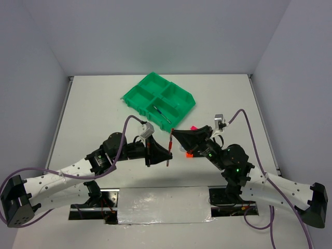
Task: Sort the stationery into containers
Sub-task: Close the pen cap on the pen.
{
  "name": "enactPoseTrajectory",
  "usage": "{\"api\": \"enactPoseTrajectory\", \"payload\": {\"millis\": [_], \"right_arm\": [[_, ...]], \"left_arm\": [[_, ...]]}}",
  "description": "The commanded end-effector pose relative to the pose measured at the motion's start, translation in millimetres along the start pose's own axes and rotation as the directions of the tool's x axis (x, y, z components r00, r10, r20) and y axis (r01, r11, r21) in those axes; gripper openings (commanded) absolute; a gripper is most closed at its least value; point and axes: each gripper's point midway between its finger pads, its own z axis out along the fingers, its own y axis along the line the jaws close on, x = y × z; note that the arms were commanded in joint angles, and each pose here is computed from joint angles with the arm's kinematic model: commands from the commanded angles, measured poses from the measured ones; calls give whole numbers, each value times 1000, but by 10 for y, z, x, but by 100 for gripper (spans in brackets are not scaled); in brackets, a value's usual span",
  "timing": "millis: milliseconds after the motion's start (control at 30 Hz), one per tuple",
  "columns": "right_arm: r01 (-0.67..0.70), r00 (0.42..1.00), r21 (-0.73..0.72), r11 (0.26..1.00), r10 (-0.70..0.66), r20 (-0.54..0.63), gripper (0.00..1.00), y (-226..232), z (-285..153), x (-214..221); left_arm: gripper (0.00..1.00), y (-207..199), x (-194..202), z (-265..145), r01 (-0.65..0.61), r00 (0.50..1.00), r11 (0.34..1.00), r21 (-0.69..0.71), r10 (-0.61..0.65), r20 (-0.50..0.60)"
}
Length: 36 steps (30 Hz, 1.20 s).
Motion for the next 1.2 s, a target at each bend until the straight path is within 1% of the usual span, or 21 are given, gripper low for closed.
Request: {"api": "enactPoseTrajectory", "payload": {"millis": [0, 367, 633, 867, 1100, 1167], "right_arm": [[-4, 999, -45, 999, 6, 47, 0, 166, 52, -199], [-25, 1000, -67, 997, 24, -16, 0, 156, 32, -4], [-50, 997, -67, 996, 45, -62, 0, 95, -15, 179], [-70, 996, -79, 994, 65, -67, 0, 78, -62, 239], [-59, 995, -110, 992, 50, -84, 0, 132, -80, 262], [-52, 996, -115, 992, 43, -80, 7, 161, -75, 221]], "left_arm": [[0, -52, -121, -5, -48, 998, 999, 18, 47, 45], [0, -4, -248, -50, -87, 993, 996, -36, 89, 74], [0, -72, -486, -102, -140, 981, 989, -46, 145, 128], [0, -131, -676, -113, -172, 968, 984, -52, 178, 176], [0, -96, -727, -75, -213, 961, 975, -70, 222, 166], [0, -110, -699, -72, -231, 958, 971, -57, 237, 159]]}}
